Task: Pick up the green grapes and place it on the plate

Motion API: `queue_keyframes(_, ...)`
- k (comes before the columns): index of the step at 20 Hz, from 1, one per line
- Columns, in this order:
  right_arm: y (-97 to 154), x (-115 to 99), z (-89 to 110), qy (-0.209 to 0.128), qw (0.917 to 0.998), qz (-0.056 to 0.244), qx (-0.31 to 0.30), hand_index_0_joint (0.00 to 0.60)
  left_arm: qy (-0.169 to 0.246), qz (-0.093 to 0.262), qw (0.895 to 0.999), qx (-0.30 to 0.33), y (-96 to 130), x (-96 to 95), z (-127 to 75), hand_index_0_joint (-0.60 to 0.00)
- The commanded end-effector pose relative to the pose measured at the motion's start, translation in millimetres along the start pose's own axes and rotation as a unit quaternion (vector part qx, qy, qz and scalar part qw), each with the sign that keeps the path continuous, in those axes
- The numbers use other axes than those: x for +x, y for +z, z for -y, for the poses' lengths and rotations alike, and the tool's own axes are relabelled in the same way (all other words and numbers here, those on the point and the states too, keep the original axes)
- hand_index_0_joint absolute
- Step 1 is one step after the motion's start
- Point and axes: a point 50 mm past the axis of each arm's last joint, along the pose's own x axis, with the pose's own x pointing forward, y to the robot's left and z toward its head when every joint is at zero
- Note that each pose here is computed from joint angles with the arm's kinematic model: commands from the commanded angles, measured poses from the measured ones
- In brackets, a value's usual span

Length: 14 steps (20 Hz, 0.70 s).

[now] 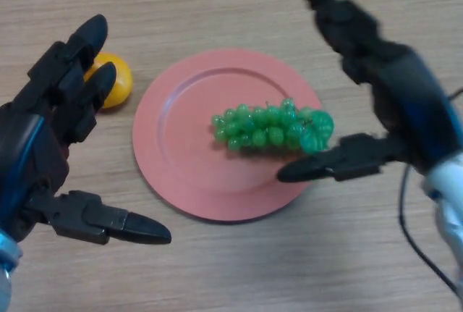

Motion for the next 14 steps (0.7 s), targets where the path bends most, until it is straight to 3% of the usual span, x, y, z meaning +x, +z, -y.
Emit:
queue_keyframes(1, 26.3, -9.7, 14.5, -0.025, 0.9961, 0.083, -0.013, 0.0, 0.026, 0.091, 0.993, 0.063, 25.3, 0.1, -5.8, 0.0)
queue_keyframes(6, 22.5, -41.0, 36.6, -0.048, 0.9962, 0.071, -0.014, 0.0, 0.013, 0.089, 0.993, 0.08, 22.2, 0.8, -9.1, 0.0)
queue_keyframes(11, 18.8, -45.8, 36.5, -0.054, 0.997, 0.055, -0.012, 0.0, 0.015, 0.085, 0.992, 0.094, 20.5, -0.2, -13.3, 0.0)
queue_keyframes(14, 14.6, -48.2, 28.1, -0.036, 0.9984, 0.042, -0.005, 0.0, 0.002, 0.088, 0.99, 0.114, 27.3, -3.7, -13.4, 0.0)
